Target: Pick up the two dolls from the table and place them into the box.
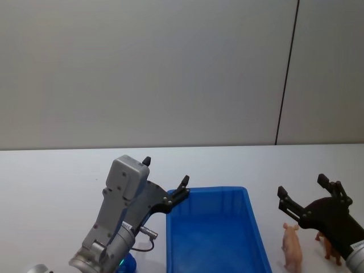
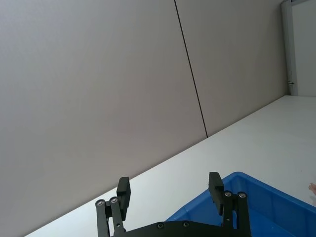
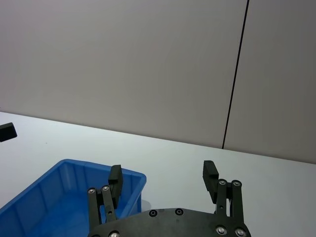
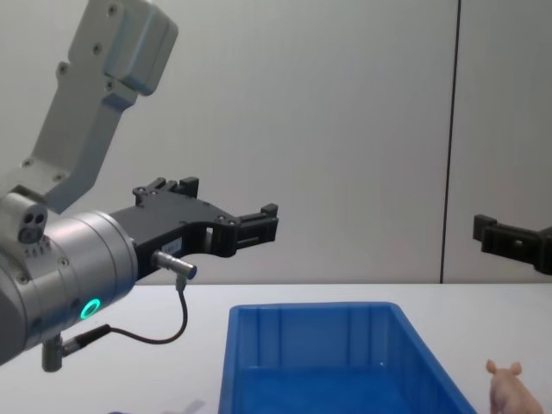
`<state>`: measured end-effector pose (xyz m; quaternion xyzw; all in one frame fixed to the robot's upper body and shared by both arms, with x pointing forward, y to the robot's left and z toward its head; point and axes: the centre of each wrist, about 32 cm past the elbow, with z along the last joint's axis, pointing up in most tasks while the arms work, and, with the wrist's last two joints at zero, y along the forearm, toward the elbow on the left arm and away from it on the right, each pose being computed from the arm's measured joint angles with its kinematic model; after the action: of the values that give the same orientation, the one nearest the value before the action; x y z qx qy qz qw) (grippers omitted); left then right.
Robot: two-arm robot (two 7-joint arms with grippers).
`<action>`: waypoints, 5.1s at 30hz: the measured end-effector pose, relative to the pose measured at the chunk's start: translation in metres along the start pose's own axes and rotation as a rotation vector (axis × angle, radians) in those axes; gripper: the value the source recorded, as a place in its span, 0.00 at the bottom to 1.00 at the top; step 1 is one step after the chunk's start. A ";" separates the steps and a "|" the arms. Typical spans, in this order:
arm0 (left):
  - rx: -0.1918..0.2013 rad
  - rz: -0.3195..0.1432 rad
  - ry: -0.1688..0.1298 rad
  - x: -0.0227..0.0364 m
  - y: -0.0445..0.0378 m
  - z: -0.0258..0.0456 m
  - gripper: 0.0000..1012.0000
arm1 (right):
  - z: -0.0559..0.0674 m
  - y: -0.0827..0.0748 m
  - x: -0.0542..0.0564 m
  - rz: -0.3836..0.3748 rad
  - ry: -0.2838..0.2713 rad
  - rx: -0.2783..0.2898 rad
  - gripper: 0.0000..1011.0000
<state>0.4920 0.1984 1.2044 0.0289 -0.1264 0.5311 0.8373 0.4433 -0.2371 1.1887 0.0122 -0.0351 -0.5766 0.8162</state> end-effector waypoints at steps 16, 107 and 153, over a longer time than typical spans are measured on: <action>0.000 0.000 0.000 0.0000 0.0000 0.0000 0.99 | 0.000 0.000 0.008 -0.025 0.005 -0.018 0.99; 0.000 0.000 0.000 0.0000 0.0000 0.0000 0.99 | -0.014 -0.010 0.028 0.034 0.018 -0.097 0.41; 0.000 0.000 0.000 0.0000 0.0000 0.0000 0.99 | -0.023 0.033 0.002 0.156 0.085 -0.112 0.99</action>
<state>0.4920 0.1984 1.2044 0.0289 -0.1264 0.5311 0.8373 0.4770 -0.2282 1.1683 -0.0121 0.0309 -0.5113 0.8588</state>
